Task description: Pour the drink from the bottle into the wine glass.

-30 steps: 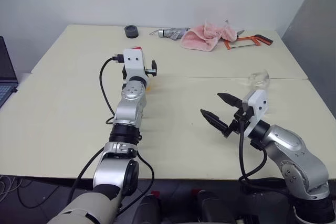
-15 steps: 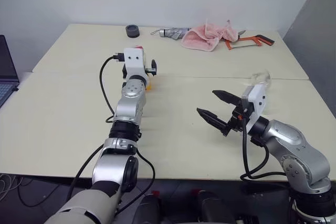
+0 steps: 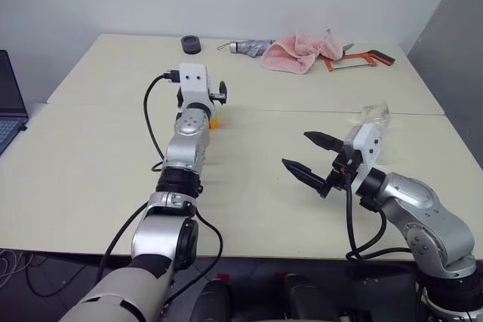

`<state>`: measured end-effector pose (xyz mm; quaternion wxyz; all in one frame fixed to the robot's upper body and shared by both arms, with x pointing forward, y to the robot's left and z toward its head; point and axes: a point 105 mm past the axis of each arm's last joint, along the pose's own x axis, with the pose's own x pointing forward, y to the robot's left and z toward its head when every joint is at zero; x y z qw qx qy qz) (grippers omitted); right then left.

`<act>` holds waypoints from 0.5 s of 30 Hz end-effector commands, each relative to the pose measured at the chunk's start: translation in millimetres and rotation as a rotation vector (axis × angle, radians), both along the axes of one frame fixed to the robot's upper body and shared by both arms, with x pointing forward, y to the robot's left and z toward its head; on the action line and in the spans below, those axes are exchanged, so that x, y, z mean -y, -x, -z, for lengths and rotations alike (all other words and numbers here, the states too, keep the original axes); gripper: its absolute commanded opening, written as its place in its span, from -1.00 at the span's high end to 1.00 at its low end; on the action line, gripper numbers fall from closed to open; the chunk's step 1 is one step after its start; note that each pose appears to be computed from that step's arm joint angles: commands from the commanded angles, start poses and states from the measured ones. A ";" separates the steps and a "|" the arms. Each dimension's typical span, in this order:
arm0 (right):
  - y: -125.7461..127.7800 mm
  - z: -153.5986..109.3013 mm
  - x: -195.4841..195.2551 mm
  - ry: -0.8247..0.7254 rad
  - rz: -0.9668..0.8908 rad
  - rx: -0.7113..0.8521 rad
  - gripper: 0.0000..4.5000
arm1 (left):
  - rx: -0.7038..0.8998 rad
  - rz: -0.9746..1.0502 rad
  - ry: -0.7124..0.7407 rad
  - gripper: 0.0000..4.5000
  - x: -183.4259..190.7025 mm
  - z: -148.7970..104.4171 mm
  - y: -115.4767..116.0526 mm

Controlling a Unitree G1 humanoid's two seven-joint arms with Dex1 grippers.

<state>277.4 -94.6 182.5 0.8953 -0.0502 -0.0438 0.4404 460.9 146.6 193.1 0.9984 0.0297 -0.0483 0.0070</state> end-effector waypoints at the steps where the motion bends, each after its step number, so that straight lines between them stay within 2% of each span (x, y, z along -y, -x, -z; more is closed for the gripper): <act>1: 1.4 -5.8 0.3 -0.001 -0.004 0.033 -1.00 | 0.061 0.006 -0.018 -0.99 1.1 -18.5 -0.4; 15: -1.0 -5.4 1.9 0.001 0.003 0.030 -1.00 | 0.031 -0.042 -0.048 -0.99 -8.9 -10.8 0.6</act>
